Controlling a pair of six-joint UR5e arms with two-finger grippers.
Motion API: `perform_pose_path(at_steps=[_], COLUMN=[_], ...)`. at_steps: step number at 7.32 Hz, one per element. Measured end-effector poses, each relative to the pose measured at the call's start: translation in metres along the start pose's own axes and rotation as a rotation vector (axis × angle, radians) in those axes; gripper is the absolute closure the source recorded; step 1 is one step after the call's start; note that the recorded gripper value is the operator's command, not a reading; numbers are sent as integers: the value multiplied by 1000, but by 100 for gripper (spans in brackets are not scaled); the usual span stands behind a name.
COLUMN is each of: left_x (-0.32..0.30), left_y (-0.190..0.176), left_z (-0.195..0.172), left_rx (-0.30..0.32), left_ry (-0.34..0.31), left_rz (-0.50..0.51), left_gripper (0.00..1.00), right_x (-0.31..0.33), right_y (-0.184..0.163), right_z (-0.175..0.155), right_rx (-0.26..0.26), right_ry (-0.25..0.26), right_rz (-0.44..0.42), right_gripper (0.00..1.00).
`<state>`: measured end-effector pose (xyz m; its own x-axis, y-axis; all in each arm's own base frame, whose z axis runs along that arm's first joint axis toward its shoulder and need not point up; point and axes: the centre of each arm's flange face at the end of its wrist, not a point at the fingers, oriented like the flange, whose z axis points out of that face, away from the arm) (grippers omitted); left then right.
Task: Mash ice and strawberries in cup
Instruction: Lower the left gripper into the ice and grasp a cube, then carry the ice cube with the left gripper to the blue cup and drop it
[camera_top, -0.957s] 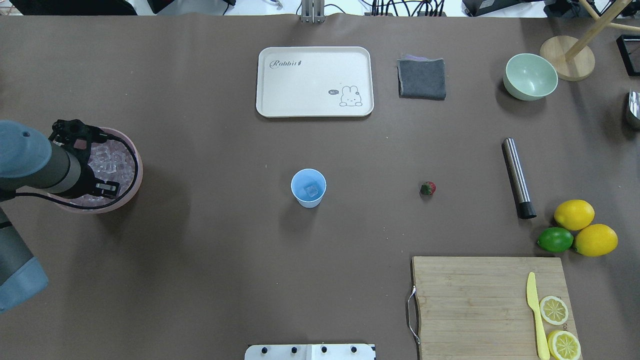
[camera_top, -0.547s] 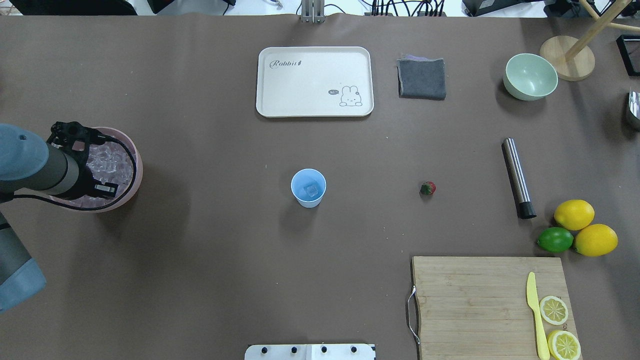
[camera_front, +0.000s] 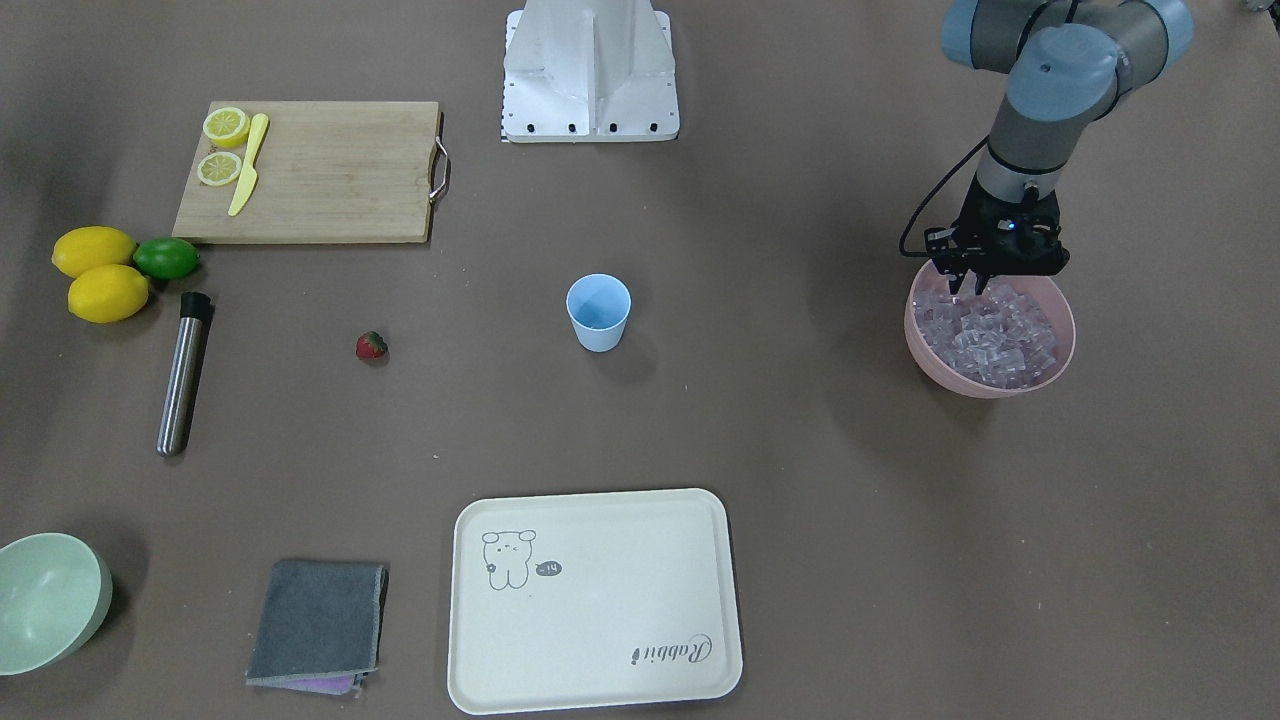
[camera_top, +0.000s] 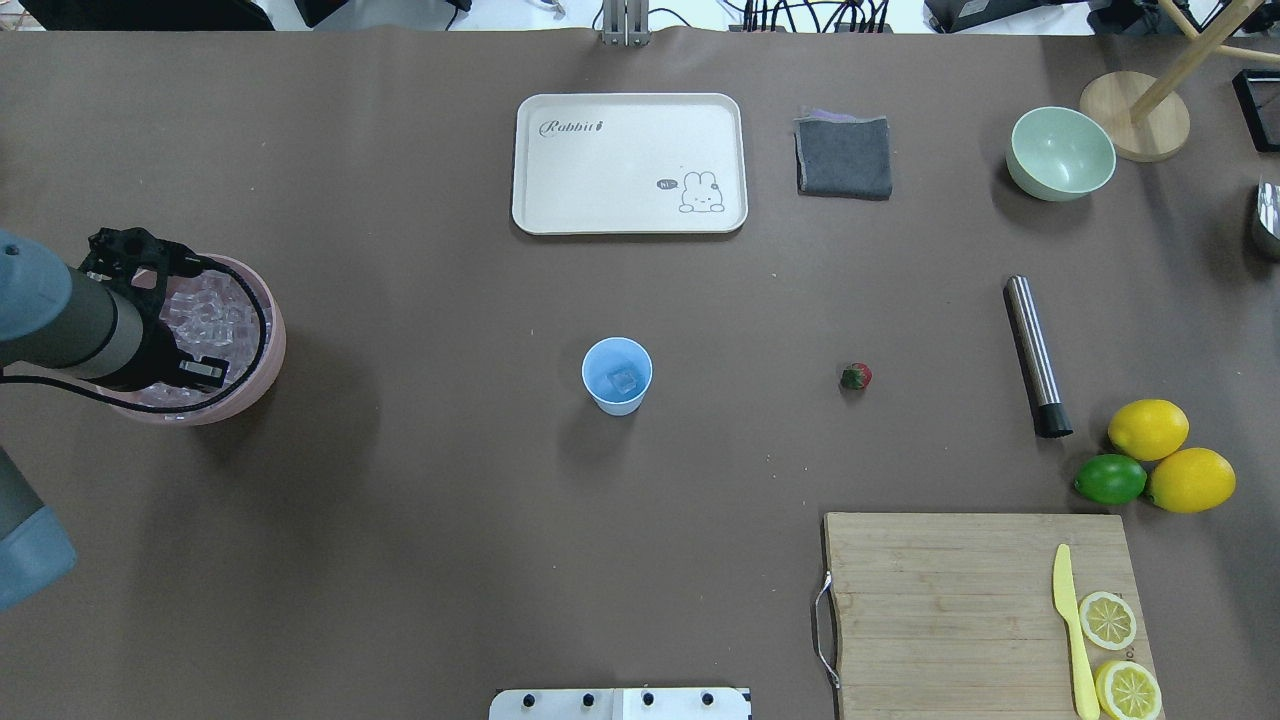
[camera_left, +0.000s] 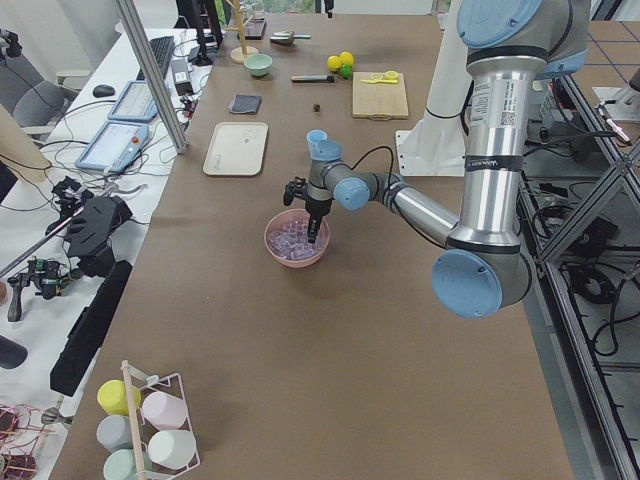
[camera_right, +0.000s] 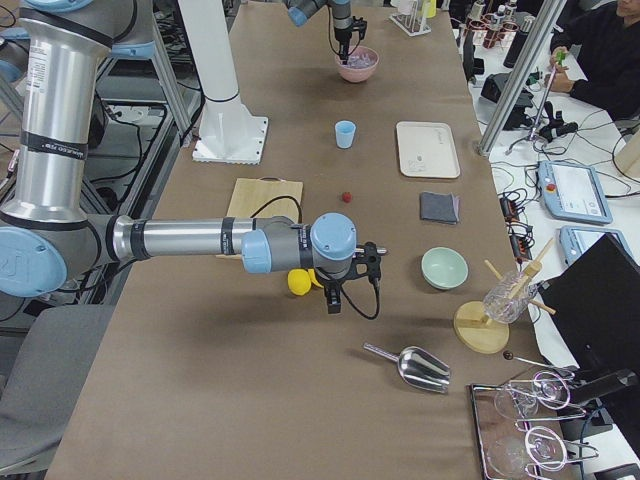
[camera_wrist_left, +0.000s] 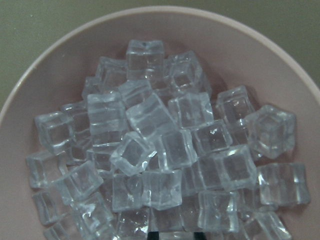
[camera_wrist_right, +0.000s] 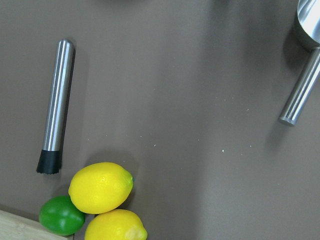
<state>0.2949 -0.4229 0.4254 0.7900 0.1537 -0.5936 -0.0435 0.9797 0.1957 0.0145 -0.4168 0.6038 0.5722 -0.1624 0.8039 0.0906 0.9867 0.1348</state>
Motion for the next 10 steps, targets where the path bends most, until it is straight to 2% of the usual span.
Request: perform_pose_path(at_steps=[1, 3, 5, 7, 9, 10], left_x=[2, 44, 134, 247, 327, 345], left_y=[-15, -52, -83, -92, -90, -90], left_z=[-30, -79, -108, -120, -110, -96], left_rx=[5, 24, 25, -11, 12, 27], left_ry=[30, 106, 187, 263, 304, 321], left_rz=[4, -17, -108, -175, -166, -153], left_gripper=[100, 100, 100, 100, 100, 100], right_x=[0, -2, -4, -5, -5, -5], right_y=[0, -1, -3, -3, -4, -4], right_z=[0, 0, 1, 2, 2, 2], right_rx=[0, 0, -2, -4, -4, -4], right_ry=[0, 0, -1, -1, -1, -1], right_rz=[0, -3, -8, -10, -11, -11], right_gripper=[0, 0, 0, 0, 0, 0])
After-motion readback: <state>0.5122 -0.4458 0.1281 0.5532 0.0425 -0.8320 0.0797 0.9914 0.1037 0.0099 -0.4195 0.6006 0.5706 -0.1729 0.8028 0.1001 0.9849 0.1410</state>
